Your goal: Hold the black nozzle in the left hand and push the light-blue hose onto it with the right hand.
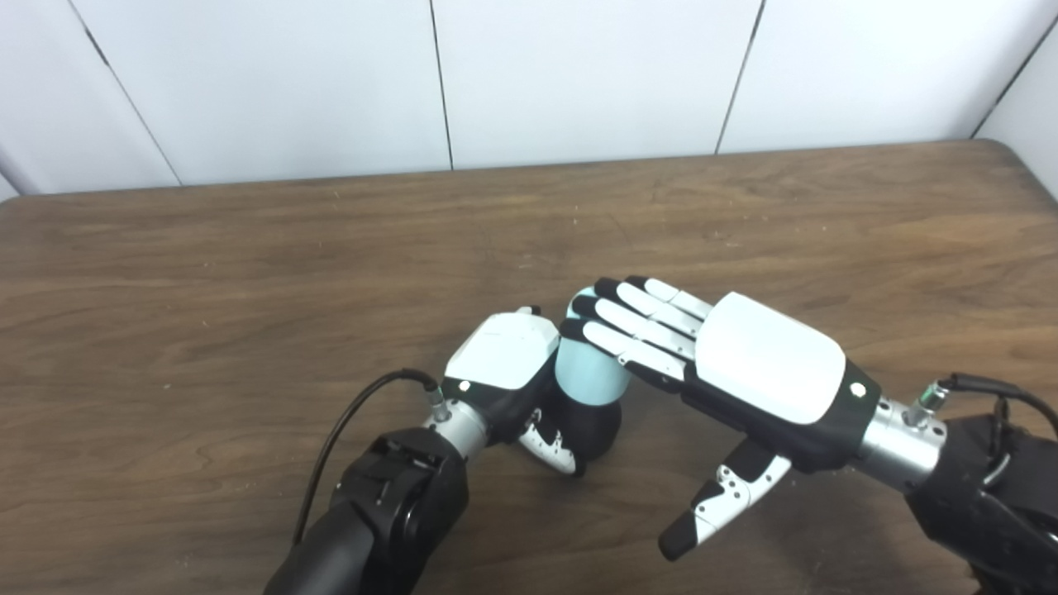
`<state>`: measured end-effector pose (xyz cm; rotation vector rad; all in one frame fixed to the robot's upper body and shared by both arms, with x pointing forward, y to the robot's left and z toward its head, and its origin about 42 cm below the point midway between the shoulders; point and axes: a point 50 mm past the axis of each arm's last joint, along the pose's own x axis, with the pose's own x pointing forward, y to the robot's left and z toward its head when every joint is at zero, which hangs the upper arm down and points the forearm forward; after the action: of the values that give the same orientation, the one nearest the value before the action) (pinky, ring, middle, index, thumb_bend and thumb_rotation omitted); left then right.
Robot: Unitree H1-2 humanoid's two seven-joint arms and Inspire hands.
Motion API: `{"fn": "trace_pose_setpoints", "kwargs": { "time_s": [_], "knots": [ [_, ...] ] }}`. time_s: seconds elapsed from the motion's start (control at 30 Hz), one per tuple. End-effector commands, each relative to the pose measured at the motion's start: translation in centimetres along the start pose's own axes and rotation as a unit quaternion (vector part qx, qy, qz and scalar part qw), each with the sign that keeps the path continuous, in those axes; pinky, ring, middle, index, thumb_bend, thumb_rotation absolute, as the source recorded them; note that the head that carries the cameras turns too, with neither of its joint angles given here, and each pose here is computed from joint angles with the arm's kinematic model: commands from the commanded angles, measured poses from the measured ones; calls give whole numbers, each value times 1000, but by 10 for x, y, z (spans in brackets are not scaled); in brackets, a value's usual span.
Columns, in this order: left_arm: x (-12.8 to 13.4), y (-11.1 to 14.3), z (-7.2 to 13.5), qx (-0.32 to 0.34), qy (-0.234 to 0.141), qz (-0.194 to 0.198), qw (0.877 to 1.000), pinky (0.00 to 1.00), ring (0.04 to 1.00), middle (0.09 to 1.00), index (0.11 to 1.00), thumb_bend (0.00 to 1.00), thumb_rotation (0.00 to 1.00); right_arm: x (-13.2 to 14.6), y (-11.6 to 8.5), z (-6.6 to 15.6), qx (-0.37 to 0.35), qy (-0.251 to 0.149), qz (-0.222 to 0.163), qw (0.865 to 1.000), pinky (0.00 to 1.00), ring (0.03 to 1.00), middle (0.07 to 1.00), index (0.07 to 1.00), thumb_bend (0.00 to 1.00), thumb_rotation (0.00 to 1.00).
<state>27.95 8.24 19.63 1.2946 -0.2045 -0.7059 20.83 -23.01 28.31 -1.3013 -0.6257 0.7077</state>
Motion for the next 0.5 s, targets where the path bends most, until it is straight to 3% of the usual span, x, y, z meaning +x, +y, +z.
{"fn": "trace_pose_setpoints", "kwargs": {
  "time_s": [0.0,0.47],
  "knots": [
    [-5,-38,-5,-10,5,-110,994,1000,696,549,440,514,0,-12,14,-1,14,5,83,996,1000,1000,1000,987,628,1000],
    [-3,-40,-3,-17,8,-111,994,1000,712,549,437,513,0,-13,22,1,22,10,97,995,1000,1000,1000,986,621,1000]
  ]
}}
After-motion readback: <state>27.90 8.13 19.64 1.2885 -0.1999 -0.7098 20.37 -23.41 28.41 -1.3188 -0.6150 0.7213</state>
